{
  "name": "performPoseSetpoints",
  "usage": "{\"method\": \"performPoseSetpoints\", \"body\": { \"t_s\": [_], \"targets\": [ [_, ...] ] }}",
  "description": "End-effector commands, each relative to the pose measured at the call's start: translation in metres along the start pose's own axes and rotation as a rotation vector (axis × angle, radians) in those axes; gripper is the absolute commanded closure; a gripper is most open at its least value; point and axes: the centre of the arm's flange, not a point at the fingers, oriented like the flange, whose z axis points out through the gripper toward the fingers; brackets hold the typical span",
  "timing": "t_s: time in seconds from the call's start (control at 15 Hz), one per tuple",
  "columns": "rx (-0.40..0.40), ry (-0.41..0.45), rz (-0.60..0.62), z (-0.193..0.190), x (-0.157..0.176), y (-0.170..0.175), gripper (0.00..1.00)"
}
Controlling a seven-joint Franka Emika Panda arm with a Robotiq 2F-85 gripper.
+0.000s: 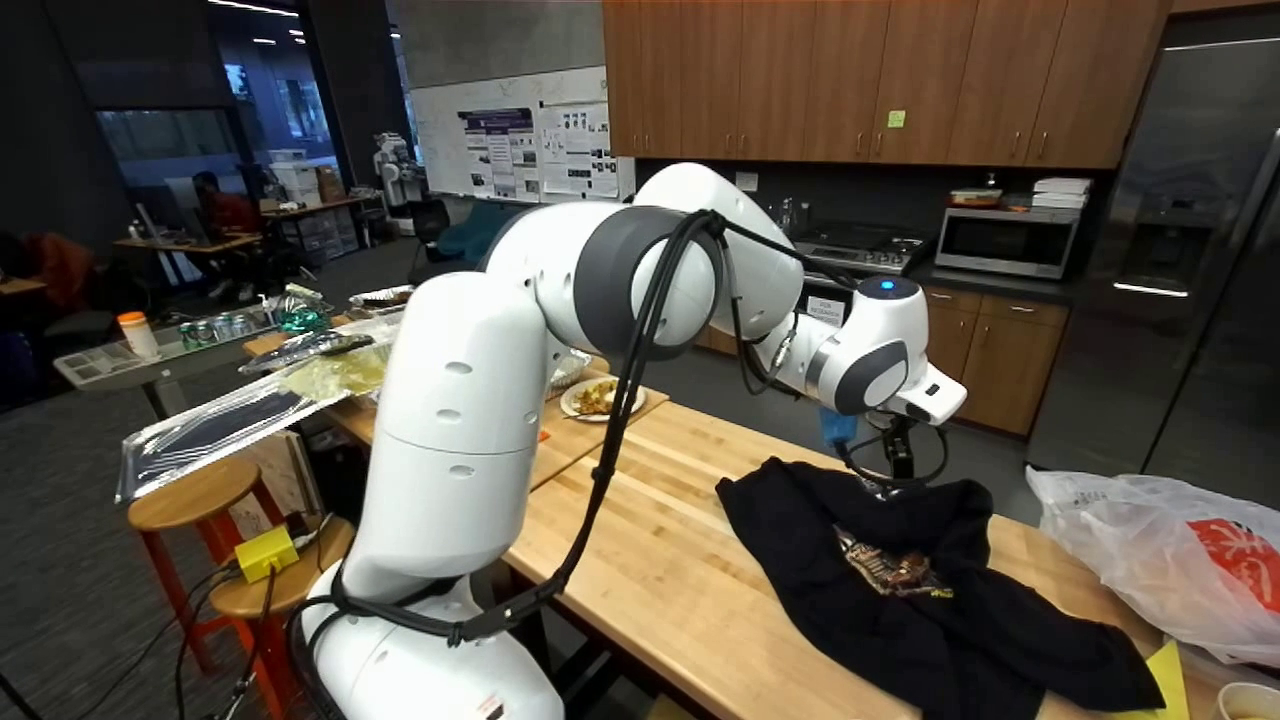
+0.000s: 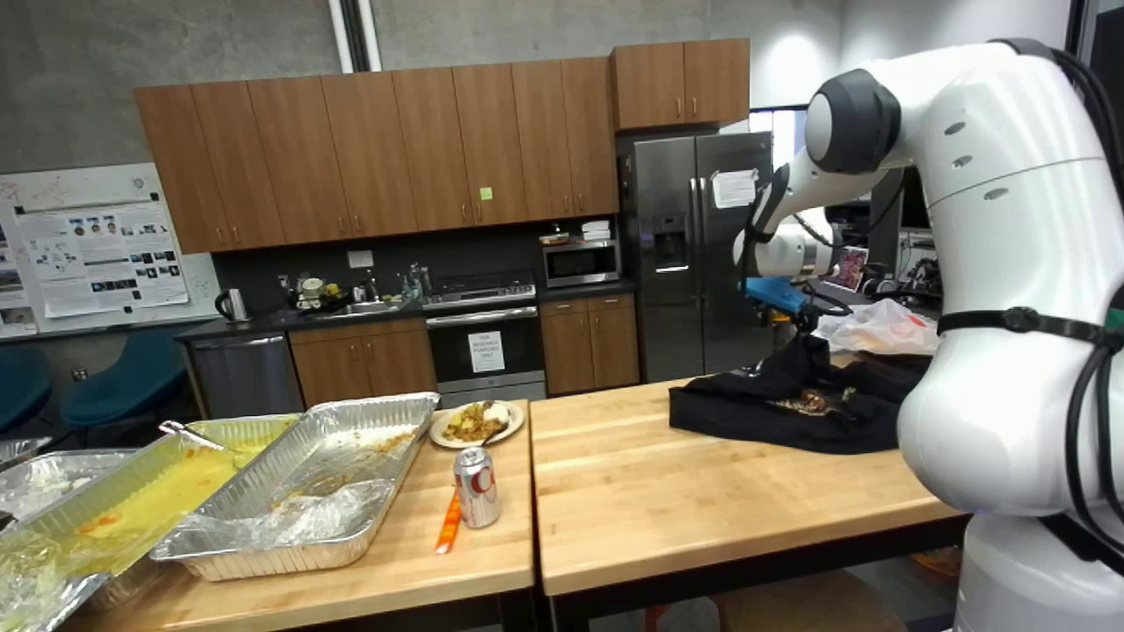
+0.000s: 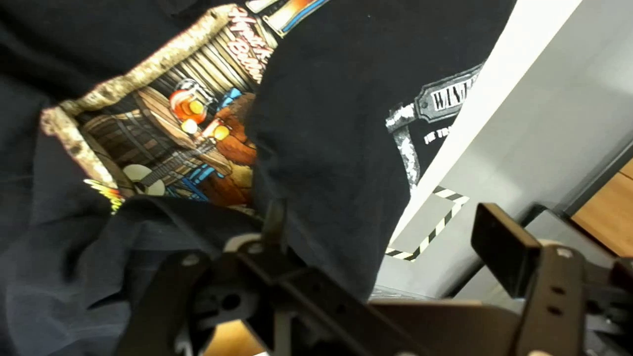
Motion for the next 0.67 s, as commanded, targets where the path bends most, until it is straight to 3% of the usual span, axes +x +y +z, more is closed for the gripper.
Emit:
{"method": "performPoseSetpoints", "body": {
  "t_s": [0.0,0.07,0.6],
  "targets": [
    [-0.051,0.030,0.006,0.025,-0.004,0.033,0.00],
    [-0.024,0.002,0.002,0.010,-0.002,0.016,0.00],
    [-0.076,-0.014,-0.013,0.029,-0.003,0.025,0.00]
  ]
}}
